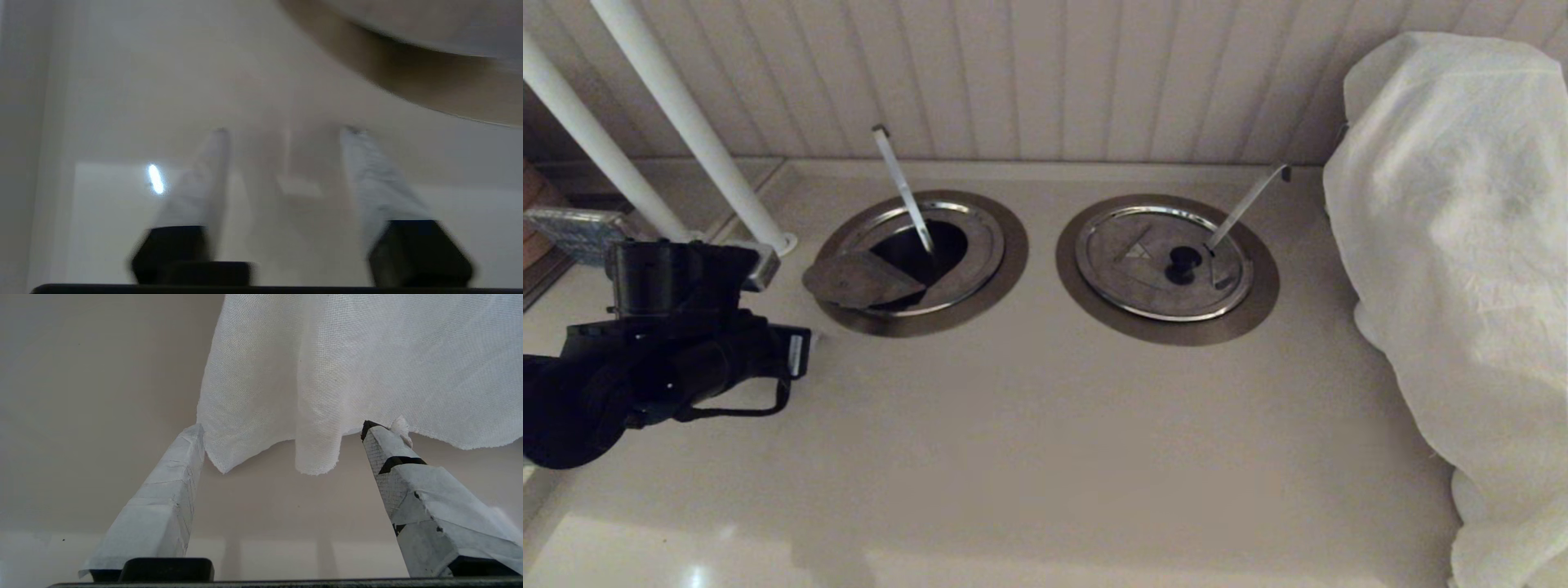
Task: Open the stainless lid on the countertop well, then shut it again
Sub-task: Close the lid
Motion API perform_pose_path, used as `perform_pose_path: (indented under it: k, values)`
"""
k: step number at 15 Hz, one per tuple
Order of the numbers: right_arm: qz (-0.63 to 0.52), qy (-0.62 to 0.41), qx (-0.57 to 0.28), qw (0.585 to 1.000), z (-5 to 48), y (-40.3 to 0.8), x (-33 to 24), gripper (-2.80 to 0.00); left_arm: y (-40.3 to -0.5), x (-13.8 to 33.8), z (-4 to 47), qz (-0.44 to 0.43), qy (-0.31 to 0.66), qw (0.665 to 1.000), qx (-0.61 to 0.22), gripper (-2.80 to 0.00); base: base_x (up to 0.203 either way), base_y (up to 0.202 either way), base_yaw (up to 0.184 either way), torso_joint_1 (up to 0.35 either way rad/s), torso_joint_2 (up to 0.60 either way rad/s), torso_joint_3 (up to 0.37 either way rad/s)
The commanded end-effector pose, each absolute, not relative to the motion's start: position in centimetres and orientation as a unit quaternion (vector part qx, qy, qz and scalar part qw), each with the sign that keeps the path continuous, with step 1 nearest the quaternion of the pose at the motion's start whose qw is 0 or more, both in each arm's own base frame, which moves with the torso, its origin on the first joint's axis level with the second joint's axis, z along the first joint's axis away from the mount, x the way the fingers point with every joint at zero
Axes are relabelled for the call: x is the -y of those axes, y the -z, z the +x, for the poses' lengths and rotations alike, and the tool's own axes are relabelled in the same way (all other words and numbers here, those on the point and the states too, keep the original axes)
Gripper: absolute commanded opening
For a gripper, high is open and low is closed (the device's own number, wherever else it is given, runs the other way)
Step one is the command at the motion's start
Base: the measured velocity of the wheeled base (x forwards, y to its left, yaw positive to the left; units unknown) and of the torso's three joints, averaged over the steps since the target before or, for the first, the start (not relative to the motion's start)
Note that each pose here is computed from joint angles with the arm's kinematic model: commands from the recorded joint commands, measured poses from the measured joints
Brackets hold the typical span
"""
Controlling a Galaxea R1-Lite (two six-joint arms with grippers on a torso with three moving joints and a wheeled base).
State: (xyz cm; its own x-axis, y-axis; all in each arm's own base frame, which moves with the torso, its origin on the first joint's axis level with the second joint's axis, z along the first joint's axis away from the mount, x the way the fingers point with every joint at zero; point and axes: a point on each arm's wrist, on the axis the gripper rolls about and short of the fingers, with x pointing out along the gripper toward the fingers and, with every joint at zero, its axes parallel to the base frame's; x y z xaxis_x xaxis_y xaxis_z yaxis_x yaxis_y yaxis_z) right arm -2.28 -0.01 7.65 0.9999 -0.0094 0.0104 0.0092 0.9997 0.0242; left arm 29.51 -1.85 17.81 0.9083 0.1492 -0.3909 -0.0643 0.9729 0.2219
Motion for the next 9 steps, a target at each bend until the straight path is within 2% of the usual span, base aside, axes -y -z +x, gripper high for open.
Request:
perform_pose_path:
  k: [1,9]
  values:
    - [0.012,0.005,0.005,1.0,-2.3,-7.6,0.0,0.0,-17.2,1.6,30.6,0.102,-0.06,0.969,-0.215,-2.8,0.0,0.0,0.0,0.0,0.0,0.0]
    - [0.012,0.005,0.005,1.0,-2.3,-7.6,0.0,0.0,-18.2,1.9,33.4,0.075,-0.065,0.98,-0.17,-2.8,0.0,0.0,0.0,0.0,0.0,0.0]
